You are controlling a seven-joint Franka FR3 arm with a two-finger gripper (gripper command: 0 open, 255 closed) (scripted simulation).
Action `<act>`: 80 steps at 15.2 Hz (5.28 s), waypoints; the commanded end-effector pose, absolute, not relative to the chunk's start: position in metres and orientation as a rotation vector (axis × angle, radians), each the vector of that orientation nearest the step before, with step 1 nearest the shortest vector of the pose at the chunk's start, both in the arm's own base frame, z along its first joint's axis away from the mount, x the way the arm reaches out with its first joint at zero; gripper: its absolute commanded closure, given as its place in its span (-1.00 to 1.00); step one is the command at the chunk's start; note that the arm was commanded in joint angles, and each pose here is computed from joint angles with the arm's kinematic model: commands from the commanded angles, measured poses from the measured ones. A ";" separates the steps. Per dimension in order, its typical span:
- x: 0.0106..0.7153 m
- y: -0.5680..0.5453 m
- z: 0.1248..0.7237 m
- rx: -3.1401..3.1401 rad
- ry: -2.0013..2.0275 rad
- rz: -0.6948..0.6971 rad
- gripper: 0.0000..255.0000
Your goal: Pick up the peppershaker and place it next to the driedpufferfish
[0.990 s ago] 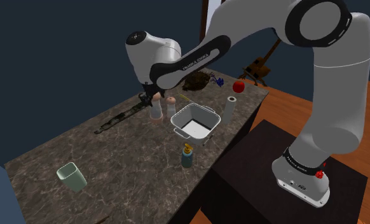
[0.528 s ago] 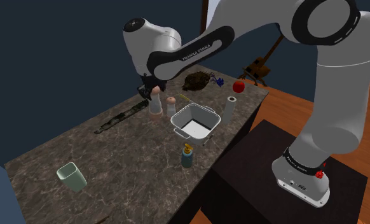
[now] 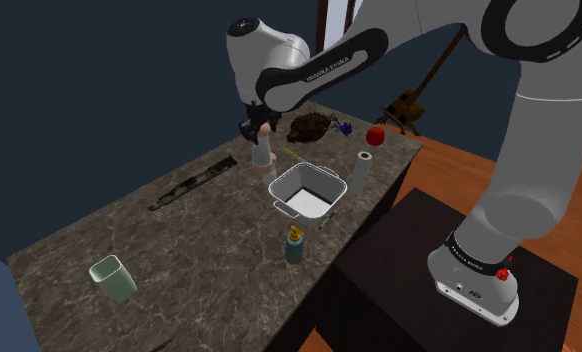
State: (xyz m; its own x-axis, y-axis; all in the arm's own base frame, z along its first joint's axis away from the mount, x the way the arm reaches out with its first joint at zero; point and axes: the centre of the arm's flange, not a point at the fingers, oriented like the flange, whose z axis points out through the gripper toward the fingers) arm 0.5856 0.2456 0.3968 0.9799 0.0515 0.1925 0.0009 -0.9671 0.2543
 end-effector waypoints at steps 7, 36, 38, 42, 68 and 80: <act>0.593 0.140 0.396 2.871 0.040 0.289 1.00; 0.623 -0.242 0.397 2.871 0.040 0.289 1.00; 0.625 -0.268 0.397 2.871 0.040 0.289 1.00; 0.629 -0.321 0.397 2.871 0.040 0.289 1.00; 0.633 -0.371 0.281 2.871 0.040 0.289 1.00; 0.633 -0.371 0.218 2.871 0.040 0.289 1.00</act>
